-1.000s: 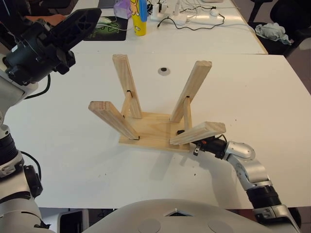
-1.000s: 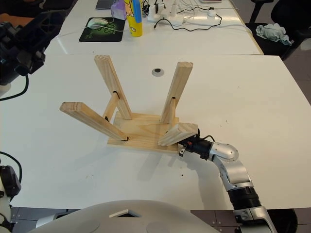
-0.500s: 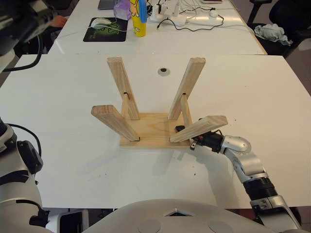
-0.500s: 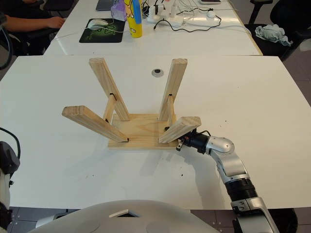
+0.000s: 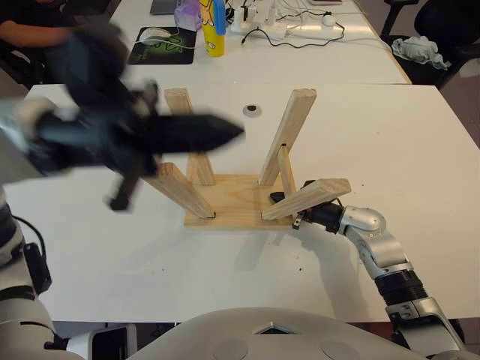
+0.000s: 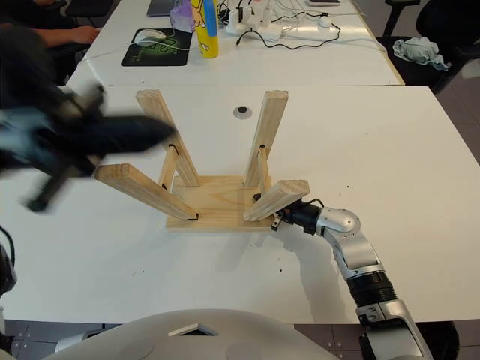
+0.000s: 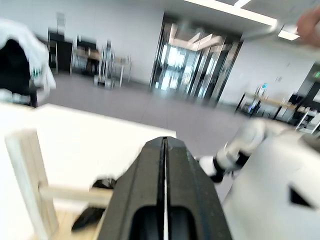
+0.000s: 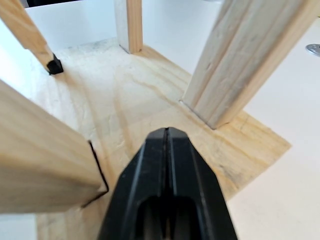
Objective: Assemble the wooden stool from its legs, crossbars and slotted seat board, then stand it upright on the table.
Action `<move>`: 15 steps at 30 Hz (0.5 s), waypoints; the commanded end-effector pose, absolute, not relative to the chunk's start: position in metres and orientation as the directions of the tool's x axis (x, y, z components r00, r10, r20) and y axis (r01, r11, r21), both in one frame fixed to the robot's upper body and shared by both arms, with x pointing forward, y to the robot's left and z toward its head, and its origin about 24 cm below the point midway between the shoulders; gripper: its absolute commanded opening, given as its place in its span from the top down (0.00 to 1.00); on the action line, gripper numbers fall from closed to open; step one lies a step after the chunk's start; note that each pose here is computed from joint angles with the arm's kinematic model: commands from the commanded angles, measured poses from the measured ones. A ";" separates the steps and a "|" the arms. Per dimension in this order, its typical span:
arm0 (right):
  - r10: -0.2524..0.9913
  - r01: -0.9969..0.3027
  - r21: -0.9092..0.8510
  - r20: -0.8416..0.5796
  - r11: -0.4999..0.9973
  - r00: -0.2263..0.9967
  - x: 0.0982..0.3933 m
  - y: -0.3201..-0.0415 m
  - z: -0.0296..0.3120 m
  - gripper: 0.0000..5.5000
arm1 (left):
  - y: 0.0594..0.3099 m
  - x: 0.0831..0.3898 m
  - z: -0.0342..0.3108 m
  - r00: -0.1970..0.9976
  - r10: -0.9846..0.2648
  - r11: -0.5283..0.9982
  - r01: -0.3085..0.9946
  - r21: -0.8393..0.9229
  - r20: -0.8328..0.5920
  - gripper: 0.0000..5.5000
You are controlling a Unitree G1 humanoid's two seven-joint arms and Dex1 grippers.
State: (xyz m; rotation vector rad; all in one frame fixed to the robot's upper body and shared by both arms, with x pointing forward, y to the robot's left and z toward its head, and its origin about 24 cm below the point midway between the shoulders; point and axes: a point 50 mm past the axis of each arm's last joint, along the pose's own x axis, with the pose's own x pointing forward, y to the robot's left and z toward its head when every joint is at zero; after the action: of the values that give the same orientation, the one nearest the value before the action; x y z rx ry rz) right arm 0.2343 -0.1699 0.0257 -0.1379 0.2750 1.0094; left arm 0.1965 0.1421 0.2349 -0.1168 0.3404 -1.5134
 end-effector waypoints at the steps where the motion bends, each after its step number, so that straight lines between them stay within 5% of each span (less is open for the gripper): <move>1: 0.731 -0.834 0.118 -0.558 0.538 0.392 0.210 -0.179 -0.017 1.00 | 0.134 0.199 0.170 0.153 -0.898 0.234 0.960 -0.153 -0.412 1.00; 4: 0.727 -0.830 0.129 -0.567 0.542 0.387 0.206 -0.179 -0.020 1.00 | 0.128 0.218 0.202 0.219 -0.960 0.239 0.965 -0.106 -0.172 1.00; 10: 0.712 -0.828 0.126 -0.591 0.547 0.380 0.207 -0.182 -0.025 1.00 | 0.135 0.214 0.284 0.095 -0.953 0.062 0.991 -0.121 0.288 1.00; 15: 0.698 -0.798 0.157 -0.601 0.581 0.390 0.203 -0.175 -0.032 1.00 | 0.159 0.230 0.328 0.286 -0.865 0.293 0.955 -0.047 0.412 1.00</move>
State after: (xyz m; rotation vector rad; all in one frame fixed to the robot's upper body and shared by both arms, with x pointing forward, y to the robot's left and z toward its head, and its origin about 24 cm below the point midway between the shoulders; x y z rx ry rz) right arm 0.2370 -0.1614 0.0239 -0.1735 0.3148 1.0403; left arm 0.2238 0.1511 0.3217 -0.3715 -0.3107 -1.3697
